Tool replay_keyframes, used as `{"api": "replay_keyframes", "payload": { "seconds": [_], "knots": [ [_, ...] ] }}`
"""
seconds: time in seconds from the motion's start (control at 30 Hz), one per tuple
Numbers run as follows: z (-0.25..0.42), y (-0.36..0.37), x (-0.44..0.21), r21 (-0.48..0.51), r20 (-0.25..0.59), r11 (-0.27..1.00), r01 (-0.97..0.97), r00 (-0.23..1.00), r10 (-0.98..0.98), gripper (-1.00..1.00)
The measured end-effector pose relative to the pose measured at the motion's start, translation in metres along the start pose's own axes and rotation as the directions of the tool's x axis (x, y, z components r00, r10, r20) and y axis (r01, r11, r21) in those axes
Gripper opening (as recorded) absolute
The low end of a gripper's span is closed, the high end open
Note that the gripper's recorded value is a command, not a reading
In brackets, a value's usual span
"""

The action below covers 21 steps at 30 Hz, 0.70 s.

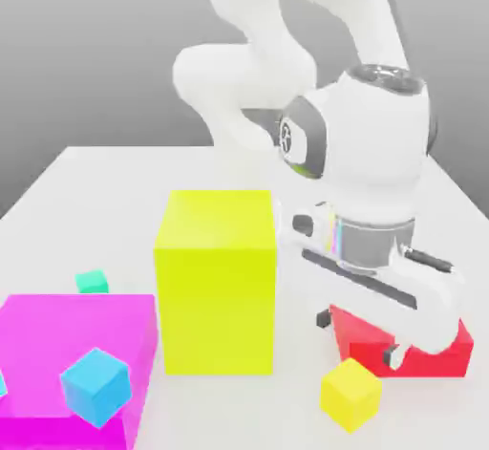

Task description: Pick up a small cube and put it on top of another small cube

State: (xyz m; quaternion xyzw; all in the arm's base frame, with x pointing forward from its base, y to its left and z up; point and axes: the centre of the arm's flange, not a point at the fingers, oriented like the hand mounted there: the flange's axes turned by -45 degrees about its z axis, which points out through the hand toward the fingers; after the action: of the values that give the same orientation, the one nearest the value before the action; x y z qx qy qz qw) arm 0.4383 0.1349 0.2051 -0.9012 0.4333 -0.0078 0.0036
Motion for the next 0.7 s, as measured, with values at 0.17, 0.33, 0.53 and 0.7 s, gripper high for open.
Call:
{"api": "replay_keyframes", "payload": {
  "seconds": [0.17,0.33,0.53,0.7],
  "knots": [
    [0.063,0.002,-0.005,-0.012,0.011,1.0,-0.019,1.0,0.019,0.0],
    [0.069,0.003,-0.005,-0.011,0.011,1.0,-0.019,1.0,0.019,-1.0],
    [0.037,0.001,-0.005,-0.01,0.011,1.0,-0.02,1.0,0.02,-1.0],
    [-0.021,0.001,0.065,0.021,-0.029,0.991,-0.132,0.991,0.133,-1.0]
  ]
}}
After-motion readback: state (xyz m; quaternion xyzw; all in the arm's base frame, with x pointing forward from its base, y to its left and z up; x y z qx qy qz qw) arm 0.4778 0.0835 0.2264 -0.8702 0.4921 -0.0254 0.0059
